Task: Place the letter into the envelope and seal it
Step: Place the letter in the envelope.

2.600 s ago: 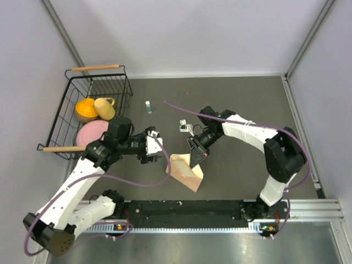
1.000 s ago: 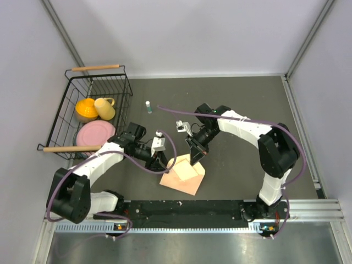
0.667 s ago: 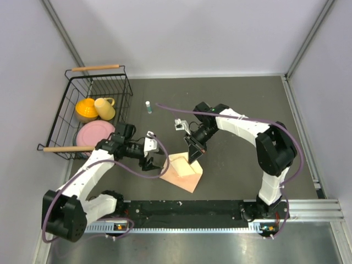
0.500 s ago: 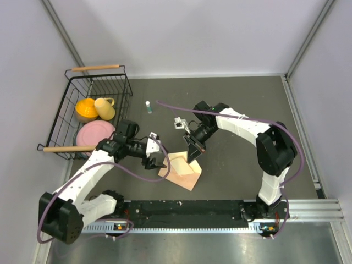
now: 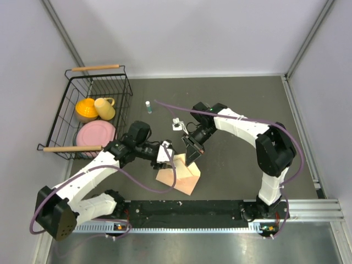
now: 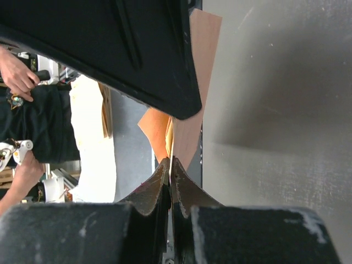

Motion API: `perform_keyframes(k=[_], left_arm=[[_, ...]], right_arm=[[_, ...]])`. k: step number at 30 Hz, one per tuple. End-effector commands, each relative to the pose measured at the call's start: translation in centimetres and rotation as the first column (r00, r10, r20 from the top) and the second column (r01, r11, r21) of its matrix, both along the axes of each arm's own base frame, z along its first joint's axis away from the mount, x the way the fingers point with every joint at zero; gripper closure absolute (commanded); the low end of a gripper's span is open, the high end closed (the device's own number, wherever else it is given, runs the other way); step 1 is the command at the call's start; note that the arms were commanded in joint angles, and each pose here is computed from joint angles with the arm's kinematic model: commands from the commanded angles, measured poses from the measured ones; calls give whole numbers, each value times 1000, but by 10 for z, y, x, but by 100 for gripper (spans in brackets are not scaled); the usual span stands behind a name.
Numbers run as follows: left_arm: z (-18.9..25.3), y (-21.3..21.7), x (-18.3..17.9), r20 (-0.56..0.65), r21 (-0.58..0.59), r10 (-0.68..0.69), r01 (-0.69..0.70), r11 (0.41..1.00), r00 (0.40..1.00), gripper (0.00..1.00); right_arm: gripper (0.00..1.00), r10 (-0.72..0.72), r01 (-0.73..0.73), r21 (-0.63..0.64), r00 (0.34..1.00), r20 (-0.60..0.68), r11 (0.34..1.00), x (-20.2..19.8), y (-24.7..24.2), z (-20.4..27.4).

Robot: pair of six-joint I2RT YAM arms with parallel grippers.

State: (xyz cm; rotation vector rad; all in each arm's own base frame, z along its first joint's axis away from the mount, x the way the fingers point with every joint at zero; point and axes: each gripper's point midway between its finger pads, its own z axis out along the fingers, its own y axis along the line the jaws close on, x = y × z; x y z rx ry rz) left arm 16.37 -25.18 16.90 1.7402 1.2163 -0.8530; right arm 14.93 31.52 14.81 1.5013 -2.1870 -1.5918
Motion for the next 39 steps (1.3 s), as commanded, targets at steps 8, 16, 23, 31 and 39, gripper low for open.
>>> perform_keyframes(k=[8,16,23,31,39], left_arm=[[11,-8,4,131,-34,14,-10,999,991,35],[8,4,-8,73,-5,41,-40,999,997,34],[-4,11,-19,-24,16,-18,18,1000,1000,43],[-15,16,-26,-90,38,-72,76,996,993,52],[-29,20,-30,-138,75,-102,113,991,985,100]], right_arm=[[100,32,-29,66,999,-40,997,-5,13,15],[100,53,-51,80,998,-24,995,-10,8,16],[100,107,-113,45,987,123,993,-14,0,11],[100,169,-177,18,963,211,984,-21,-3,5],[88,158,-163,4,963,218,987,-21,-6,8]])
